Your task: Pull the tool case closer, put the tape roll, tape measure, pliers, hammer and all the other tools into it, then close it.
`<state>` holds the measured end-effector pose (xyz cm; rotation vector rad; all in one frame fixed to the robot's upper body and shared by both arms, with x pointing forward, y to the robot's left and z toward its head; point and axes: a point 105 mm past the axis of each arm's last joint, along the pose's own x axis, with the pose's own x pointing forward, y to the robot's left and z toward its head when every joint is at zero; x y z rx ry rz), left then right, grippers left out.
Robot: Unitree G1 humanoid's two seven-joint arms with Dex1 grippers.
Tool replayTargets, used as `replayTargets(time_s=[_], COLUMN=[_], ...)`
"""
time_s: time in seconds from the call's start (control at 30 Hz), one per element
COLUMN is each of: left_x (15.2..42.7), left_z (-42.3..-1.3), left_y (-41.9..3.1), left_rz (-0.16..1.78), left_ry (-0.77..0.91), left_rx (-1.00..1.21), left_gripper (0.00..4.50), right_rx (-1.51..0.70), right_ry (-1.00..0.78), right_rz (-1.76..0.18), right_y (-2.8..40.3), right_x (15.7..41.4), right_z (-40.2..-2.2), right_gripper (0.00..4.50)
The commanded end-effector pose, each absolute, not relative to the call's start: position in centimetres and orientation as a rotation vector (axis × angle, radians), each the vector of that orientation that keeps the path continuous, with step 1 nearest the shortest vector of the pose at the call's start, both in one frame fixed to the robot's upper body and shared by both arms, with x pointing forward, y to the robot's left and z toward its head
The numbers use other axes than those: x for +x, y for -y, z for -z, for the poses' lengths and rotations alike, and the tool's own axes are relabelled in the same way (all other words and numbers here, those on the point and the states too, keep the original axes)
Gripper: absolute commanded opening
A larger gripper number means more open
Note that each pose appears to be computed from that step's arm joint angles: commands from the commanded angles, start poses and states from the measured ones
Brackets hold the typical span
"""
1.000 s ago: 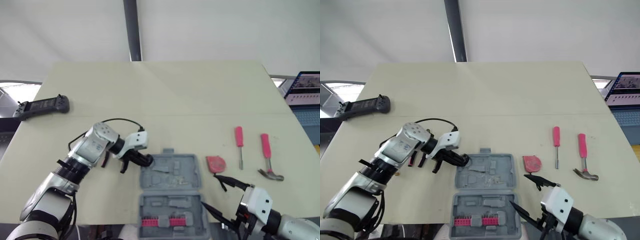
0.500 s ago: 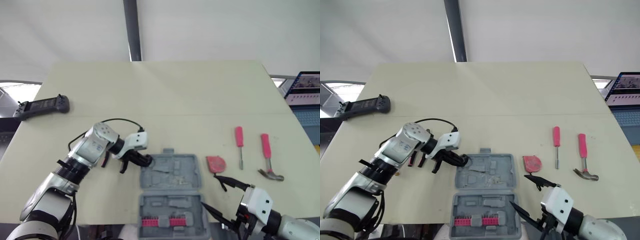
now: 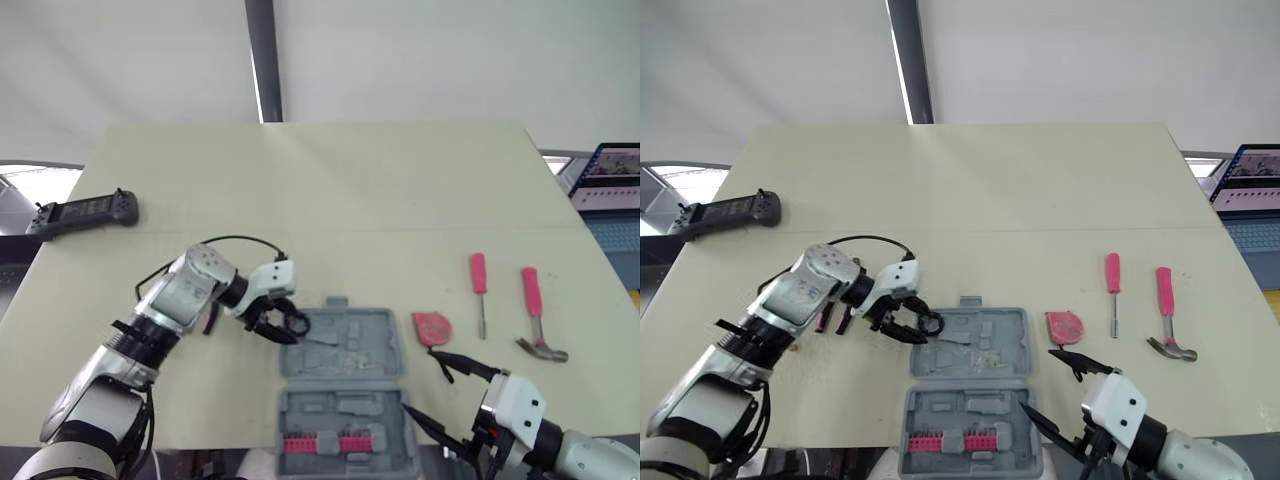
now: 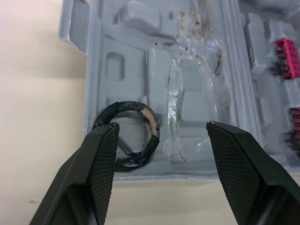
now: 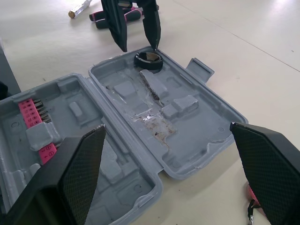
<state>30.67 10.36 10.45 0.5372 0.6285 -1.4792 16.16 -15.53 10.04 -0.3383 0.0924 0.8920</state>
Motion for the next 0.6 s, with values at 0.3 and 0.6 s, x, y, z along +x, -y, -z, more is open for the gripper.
replayTargets(time_s=[0.3,0.6], left_x=[30.3,30.9], left_z=[-11.7,-10.9], left_y=[-10.3,-10.6], left_rz=[1.4,1.312], left_ry=[-0.4,-0.308], left_rx=[0.453,0.476], left_gripper=[3.29,2.08], right_rx=[-0.364,-0.369], right_ry=[-0.044,-0.05], right_rz=[-0.888,-0.892], right_y=[15.3,15.5], right_x=[16.5,16.5], right_z=[-11.1,-11.1], right_gripper=[4.5,4.5])
